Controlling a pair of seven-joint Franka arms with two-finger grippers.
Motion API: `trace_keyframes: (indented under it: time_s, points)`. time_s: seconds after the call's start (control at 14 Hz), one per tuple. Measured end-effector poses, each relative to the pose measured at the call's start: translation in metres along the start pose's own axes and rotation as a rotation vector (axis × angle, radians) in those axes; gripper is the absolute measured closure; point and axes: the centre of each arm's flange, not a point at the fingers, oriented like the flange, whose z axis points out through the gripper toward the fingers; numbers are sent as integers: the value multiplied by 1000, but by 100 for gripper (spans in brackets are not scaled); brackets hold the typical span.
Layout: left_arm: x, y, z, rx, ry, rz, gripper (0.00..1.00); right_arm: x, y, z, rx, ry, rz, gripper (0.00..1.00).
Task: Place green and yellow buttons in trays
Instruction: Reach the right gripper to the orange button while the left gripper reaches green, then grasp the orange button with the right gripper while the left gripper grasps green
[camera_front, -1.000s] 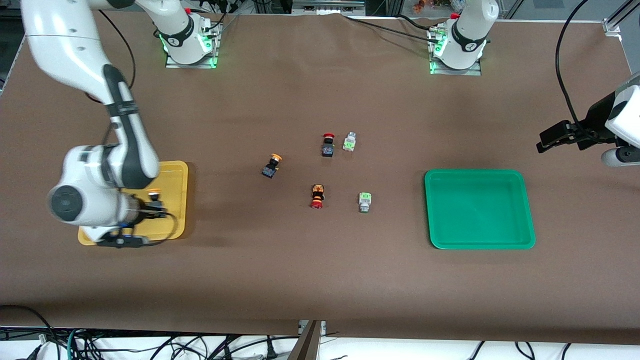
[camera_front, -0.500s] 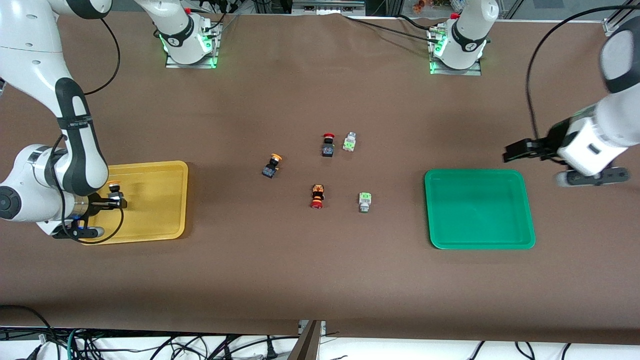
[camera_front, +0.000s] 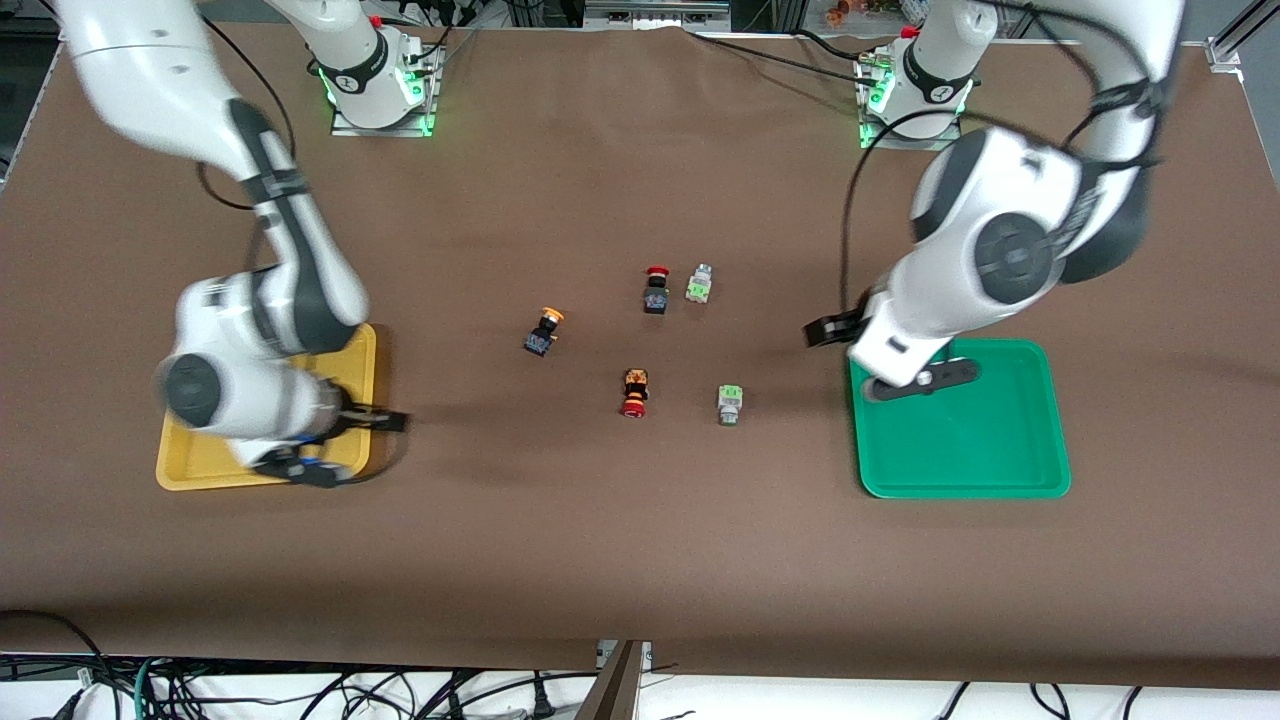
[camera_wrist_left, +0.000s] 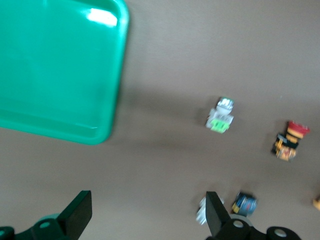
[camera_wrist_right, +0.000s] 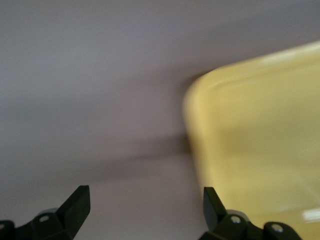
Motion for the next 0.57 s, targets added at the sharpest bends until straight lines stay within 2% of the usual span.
trace_keyframes:
  time_s: [0.29, 0.43, 0.57]
  points:
    - [35, 31, 122, -42, 51, -37, 0, -62, -108, 44, -7, 19, 118, 0]
    - [40, 40, 157, -54, 69, -31, 0, -85, -137, 70, -13, 17, 135, 0]
    - [40, 47, 171, -64, 82, -23, 0, -105, -150, 95, -41, -7, 132, 0]
